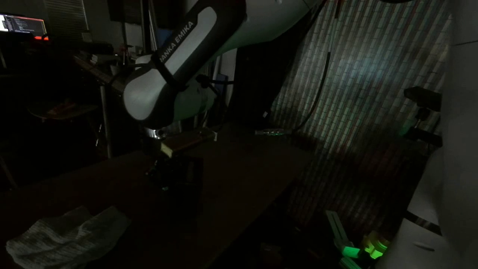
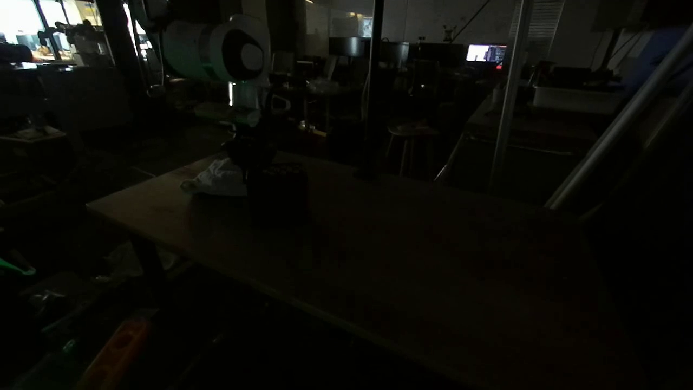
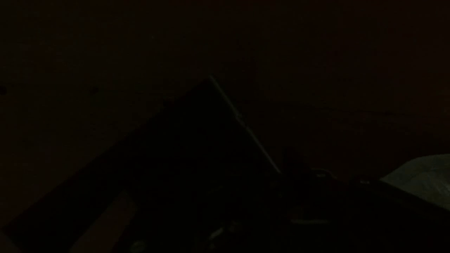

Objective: Put the towel in the box then remove the towel and fold it.

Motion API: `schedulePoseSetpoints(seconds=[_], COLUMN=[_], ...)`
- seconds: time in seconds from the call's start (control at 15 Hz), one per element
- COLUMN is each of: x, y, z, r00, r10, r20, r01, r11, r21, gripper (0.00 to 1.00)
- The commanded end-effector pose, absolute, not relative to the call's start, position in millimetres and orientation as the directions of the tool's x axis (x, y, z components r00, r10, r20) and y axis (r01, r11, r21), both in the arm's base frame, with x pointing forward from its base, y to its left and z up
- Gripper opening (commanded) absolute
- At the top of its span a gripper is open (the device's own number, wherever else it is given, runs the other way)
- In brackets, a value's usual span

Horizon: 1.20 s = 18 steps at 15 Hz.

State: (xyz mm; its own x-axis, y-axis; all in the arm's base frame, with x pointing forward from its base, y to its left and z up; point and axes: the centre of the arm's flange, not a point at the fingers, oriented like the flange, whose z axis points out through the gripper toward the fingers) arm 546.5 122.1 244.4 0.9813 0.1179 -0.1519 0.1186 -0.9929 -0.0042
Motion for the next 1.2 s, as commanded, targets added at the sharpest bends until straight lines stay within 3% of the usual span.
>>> schedulePoseSetpoints(seconds=[0.0,0.33,0.87,1.13], x=[544,579,602,612], y=[93,93,103,117], z=[264,287,301,300], r00=[0.992,0.995,0.95,0.938], r10=[0.081,-0.046,-0.26,-0.29], r20=[-0.101,-0.092,-0.175,-0.191], r01=[0.075,-0.053,-0.229,-0.259], r11=[-0.995,-0.995,-0.956,-0.95], r21=[-0.065,-0.079,0.181,0.174], gripper=[0.05,0.05,0.05,0.05])
